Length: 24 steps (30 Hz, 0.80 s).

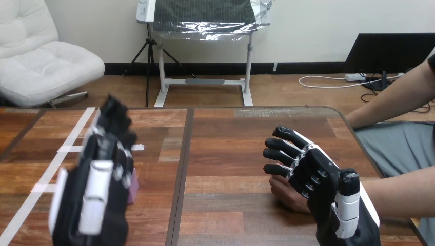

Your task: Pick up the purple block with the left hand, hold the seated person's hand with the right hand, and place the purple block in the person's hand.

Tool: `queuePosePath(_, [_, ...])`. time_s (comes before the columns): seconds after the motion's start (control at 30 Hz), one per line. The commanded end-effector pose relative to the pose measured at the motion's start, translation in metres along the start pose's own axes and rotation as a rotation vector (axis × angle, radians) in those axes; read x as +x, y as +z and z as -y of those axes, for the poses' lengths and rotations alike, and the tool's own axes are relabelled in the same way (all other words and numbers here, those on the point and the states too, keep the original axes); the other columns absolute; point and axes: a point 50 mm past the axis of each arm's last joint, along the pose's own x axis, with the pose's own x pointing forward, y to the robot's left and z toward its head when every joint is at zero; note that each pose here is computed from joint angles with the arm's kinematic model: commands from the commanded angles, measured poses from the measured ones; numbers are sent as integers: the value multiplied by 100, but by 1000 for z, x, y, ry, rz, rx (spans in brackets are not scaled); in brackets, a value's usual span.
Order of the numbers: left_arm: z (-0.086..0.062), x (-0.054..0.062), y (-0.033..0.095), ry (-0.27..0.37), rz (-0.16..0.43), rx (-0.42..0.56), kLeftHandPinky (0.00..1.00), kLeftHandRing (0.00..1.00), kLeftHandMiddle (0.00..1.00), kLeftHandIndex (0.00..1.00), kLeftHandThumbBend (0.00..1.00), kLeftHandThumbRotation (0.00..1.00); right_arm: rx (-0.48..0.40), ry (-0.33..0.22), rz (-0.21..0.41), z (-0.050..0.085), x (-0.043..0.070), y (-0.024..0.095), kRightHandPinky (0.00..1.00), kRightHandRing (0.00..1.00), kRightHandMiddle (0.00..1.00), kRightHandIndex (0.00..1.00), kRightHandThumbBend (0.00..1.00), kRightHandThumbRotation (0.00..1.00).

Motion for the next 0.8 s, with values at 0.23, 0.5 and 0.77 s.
queuePosePath(0.23, [-3, 39, 21, -80, 167, 115, 100, 99, 96, 91, 64, 66, -8, 23, 109, -3, 22, 15, 74, 81, 81, 83, 100, 100])
queuePosePath(0.5, [-8, 45, 23, -77, 175, 166, 100, 99, 96, 90, 70, 66, -13, 20, 115, -3, 23, 15, 73, 80, 80, 83, 100, 100])
queuePosePath(0.77, [-11, 50, 22, -82, 176, 192, 100, 99, 96, 90, 71, 66, -11, 20, 116, -2, 23, 15, 72, 79, 80, 83, 100, 100])
